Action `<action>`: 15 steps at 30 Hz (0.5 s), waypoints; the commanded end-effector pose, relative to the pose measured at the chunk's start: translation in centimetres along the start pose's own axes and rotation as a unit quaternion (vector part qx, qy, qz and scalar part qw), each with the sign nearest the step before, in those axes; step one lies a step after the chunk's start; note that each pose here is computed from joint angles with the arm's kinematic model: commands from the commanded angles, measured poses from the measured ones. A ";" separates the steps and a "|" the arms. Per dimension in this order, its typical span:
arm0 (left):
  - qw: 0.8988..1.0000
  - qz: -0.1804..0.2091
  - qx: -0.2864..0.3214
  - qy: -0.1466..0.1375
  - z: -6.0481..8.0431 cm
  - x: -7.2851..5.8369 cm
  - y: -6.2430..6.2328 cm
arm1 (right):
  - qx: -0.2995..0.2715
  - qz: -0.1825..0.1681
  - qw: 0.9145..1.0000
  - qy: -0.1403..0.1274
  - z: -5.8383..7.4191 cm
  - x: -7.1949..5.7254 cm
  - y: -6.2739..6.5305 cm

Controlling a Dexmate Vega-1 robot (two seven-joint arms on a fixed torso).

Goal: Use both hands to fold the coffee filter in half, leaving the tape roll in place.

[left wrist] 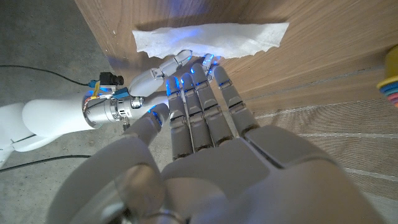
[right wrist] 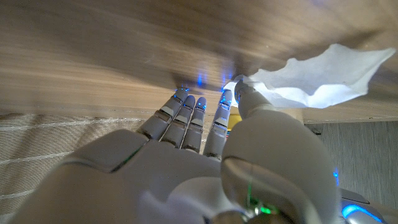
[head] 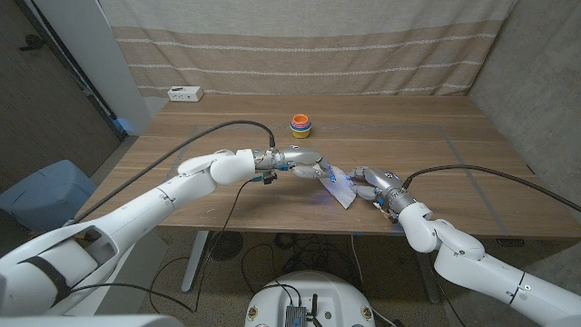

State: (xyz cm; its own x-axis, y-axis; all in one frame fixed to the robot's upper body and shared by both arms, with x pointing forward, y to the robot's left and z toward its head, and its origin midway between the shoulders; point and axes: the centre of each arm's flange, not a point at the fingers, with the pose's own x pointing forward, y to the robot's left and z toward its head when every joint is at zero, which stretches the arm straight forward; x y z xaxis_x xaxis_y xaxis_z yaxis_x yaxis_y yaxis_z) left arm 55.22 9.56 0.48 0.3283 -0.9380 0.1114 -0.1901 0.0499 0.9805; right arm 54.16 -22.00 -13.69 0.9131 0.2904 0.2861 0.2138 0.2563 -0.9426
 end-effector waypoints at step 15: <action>0.974 -0.222 0.036 -0.004 0.6 5.6 -1.7 | 0.005 0.001 1.000 -0.002 -0.2 -0.3 0.4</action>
State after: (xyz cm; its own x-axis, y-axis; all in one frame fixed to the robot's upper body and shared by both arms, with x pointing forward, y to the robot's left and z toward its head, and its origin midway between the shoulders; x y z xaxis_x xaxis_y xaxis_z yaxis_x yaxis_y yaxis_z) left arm 55.84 6.02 0.01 0.3559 -0.9225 -0.1492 -0.1381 -0.2099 0.9679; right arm 54.07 -21.81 -13.85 0.9128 0.2952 0.2822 0.2088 0.2563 -0.9438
